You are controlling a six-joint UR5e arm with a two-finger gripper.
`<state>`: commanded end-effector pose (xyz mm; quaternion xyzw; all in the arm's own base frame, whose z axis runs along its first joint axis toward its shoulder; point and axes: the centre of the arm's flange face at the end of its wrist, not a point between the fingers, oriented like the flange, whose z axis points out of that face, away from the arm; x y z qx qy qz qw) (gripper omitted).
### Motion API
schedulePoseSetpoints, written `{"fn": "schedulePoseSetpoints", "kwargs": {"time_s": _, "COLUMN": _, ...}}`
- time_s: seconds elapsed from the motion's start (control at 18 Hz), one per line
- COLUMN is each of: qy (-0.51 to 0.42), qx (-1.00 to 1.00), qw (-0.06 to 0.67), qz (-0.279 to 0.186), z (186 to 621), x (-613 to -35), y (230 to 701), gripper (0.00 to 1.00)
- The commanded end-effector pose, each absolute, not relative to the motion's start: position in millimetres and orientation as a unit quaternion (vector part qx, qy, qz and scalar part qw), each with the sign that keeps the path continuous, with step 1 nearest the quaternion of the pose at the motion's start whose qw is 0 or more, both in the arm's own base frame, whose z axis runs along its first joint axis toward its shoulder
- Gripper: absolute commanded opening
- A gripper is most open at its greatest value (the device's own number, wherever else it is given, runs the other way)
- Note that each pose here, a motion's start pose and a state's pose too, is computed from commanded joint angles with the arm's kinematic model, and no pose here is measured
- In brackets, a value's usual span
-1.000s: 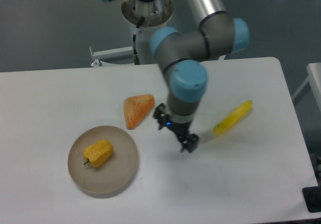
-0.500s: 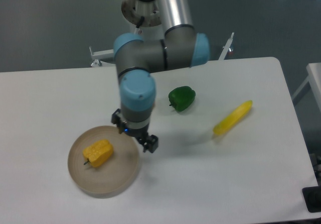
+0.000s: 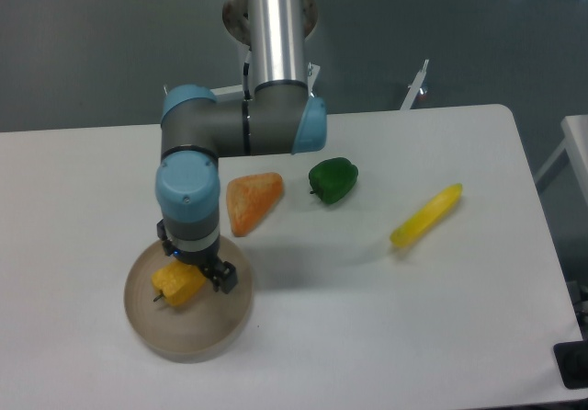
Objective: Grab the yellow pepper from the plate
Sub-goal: 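Lower the gripper onto the yellow pepper and close on it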
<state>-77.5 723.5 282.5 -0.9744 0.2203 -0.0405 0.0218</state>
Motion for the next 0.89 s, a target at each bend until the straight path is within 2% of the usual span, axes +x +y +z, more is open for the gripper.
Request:
{"fn": "schedulePoseSetpoints", "kwargs": {"time_s": 0.56, "qy": 0.216, "qx": -0.976, "qw": 0.026, "qz": -0.031, "z": 247.4, "x": -64.7, "y": 738.2, "gripper": 1.00}}
{"fn": "schedulePoseSetpoints", "kwargs": {"time_s": 0.61, "qy": 0.216, "qx": -0.976, "qw": 0.025, "qz": -0.027, "z": 247.4, "x": -64.4, "y": 738.3, "gripper": 0.83}}
{"fn": "schedulePoseSetpoints", "kwargs": {"time_s": 0.83, "qy": 0.216, "qx": -0.976, "qw": 0.025, "qz": -0.017, "z": 255.3, "x": -65.7, "y": 736.3, "gripper": 0.29}}
{"fn": "schedulePoseSetpoints", "kwargs": {"time_s": 0.89, "qy": 0.217, "qx": -0.976, "qw": 0.027, "qz": -0.017, "z": 259.4, "x": -66.4, "y": 735.3, "gripper": 0.21}}
